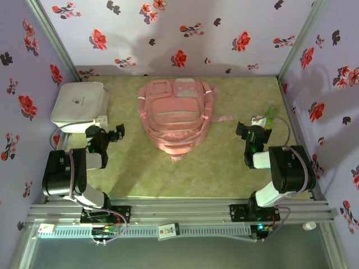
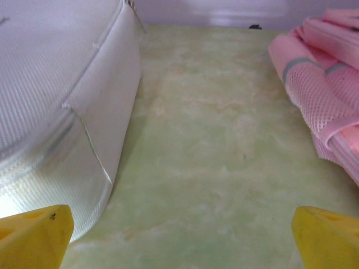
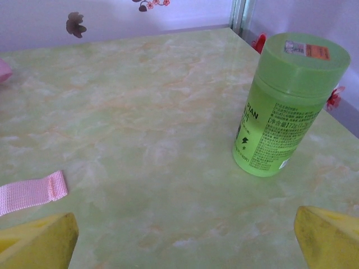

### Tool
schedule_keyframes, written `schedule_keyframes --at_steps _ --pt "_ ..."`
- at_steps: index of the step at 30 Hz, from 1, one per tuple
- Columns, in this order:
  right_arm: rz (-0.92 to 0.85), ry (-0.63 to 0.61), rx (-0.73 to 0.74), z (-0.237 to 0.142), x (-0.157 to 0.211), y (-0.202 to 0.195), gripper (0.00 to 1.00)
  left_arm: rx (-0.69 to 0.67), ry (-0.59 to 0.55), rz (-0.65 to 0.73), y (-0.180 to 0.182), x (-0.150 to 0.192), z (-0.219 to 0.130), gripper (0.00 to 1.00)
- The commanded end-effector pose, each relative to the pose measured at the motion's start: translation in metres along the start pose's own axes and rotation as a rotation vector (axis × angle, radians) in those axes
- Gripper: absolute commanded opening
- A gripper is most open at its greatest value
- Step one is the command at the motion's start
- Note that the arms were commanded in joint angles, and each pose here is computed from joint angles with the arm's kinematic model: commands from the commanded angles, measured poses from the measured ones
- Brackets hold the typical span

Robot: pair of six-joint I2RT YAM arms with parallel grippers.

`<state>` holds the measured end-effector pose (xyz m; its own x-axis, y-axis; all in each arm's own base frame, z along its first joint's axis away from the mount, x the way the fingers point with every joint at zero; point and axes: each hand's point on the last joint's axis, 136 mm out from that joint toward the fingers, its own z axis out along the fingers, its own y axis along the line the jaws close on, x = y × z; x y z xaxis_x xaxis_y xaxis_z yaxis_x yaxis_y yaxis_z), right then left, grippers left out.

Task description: Pack books, pencil case, and school supplies into a backpack

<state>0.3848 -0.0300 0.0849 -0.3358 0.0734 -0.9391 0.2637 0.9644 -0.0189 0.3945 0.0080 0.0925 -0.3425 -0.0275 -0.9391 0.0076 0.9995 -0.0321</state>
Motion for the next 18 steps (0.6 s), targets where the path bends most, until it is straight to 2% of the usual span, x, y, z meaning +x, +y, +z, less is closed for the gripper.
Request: schedule_keyframes --at_steps 1,18 --pt "0.032 -0.006 0.005 0.0037 -0.0055 -0.001 0.99 -0.01 0.003 0.034 0.0003 -0.002 0.003 1.0" --pt "0.032 -0.002 0.004 0.0038 -0.0046 -0.0012 0.99 -0.012 0.01 0.038 0.0001 -0.0022 0.0048 1.0"
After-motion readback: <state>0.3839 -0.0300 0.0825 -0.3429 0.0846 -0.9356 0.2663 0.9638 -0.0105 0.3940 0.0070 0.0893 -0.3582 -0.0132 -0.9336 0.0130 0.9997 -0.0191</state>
